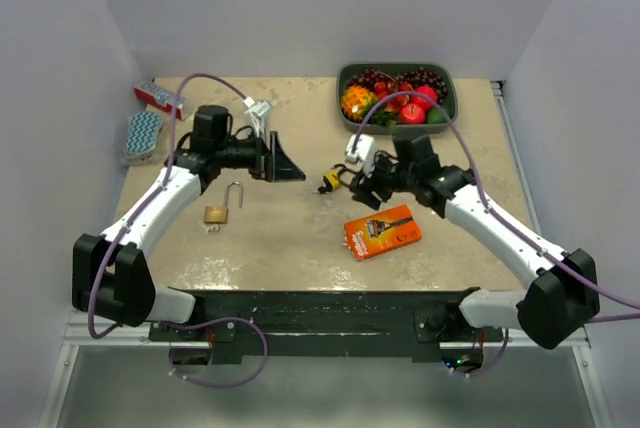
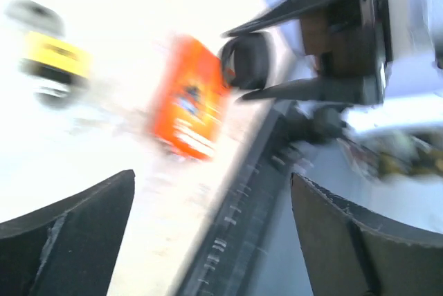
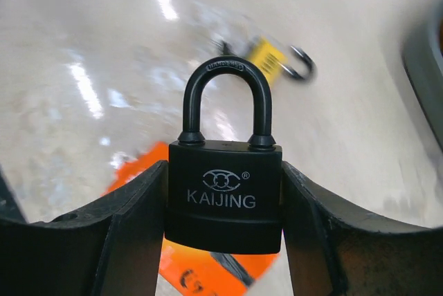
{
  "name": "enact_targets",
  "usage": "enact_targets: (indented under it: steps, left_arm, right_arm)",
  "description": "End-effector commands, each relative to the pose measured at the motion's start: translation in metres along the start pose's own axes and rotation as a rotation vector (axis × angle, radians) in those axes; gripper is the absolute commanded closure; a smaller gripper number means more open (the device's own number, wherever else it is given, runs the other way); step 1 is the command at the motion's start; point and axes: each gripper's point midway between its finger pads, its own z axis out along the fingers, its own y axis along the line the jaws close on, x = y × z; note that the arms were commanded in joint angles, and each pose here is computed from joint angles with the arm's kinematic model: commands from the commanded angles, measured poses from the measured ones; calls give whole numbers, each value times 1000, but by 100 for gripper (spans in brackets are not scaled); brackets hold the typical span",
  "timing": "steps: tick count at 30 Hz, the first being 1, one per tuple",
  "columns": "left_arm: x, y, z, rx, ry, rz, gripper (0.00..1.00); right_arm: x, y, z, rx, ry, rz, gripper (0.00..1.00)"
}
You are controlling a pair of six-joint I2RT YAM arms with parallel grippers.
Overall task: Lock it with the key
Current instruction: Place the lock at the center of the board.
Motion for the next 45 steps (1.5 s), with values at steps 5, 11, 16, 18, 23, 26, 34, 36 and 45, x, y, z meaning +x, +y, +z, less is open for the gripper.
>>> enact_targets:
  steps: [5, 11, 16, 18, 23, 26, 34, 36, 45]
  left_arm:
    - [-74, 16, -55, -365, -265, 326, 1]
    - [-75, 23, -66, -436, -295, 345, 1]
    - [-76, 19, -71, -447, -317, 395, 1]
    - [-77, 19, -75, -468, -326, 405, 1]
    - [-75, 17, -80, -484, -331, 442, 1]
    - [-73, 17, -81, -487, -328, 447, 1]
    - [-70, 23, -80, -498, -310, 438, 1]
    - [-70, 24, -79, -498, -306, 435, 1]
    - [-67, 22, -74, -464, -278, 433, 1]
  right_arm:
    - [102, -114, -42, 464, 218, 567, 100]
    - [148, -160, -45, 648, 274, 701, 100]
    - [174, -179, -33, 713, 307, 759, 100]
    - [188, -182, -30, 740, 327, 792, 100]
    - [209, -192, -22, 779, 340, 795, 100]
    - [219, -198, -22, 789, 348, 809, 99]
    - [229, -190, -23, 736, 357, 861, 50]
    - [224, -192, -26, 732, 345, 861, 35]
    - [161, -192, -41, 608, 223, 789, 14]
